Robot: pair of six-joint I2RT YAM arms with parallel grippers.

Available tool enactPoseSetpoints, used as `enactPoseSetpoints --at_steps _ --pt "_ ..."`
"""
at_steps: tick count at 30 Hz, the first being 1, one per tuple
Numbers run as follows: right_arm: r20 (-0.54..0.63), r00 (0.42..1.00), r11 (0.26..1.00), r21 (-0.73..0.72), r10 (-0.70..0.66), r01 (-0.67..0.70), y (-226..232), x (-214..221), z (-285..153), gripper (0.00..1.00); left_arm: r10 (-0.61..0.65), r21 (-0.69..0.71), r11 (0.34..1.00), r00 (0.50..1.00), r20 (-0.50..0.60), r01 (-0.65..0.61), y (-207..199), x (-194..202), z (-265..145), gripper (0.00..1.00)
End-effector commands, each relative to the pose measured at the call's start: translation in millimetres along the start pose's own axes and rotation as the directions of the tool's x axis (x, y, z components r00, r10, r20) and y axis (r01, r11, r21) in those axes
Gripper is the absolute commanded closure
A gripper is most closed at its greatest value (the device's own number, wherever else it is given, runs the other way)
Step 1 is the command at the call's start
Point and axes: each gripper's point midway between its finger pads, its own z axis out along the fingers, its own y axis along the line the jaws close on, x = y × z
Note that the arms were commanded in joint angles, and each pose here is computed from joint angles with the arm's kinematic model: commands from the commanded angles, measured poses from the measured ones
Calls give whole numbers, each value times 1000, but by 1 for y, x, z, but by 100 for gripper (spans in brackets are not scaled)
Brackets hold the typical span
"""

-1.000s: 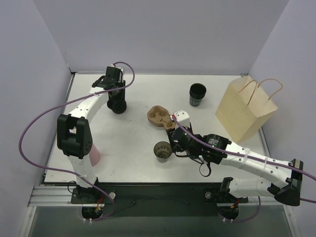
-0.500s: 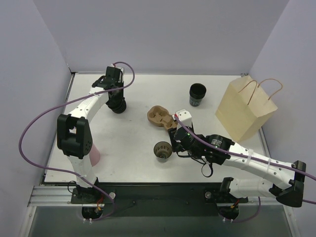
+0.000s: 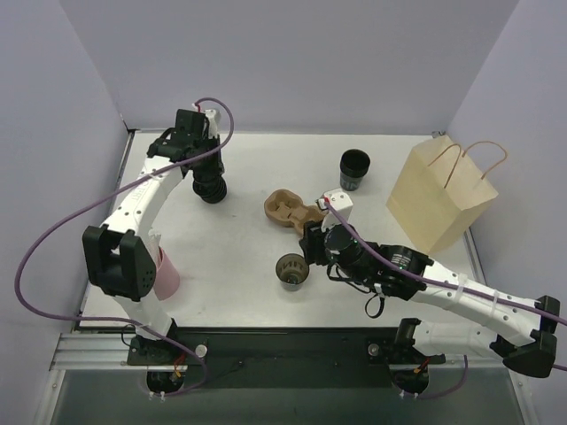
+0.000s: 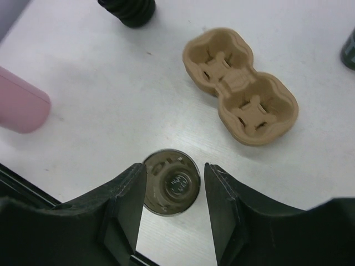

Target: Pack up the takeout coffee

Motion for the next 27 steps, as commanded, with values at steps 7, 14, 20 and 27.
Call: enactPoseSetpoints --at_steps 7,14,20,27 --pt "420 883 909 -416 210 -19 48 -83 -30 53 -166 689 719 985 43 91 -124 -1 -168 81" --pt "546 779 790 -603 308 110 82 -98 -51 53 -312 866 484 949 37 125 -149 14 -245 81" --pt "617 721 728 -645 317 232 106 -105 -55 53 -400 916 371 917 7 155 -153 25 -275 81" --pt "672 682 744 -606 289 281 116 -115 -54 53 -454 930 308 890 -40 199 -152 34 -283 81"
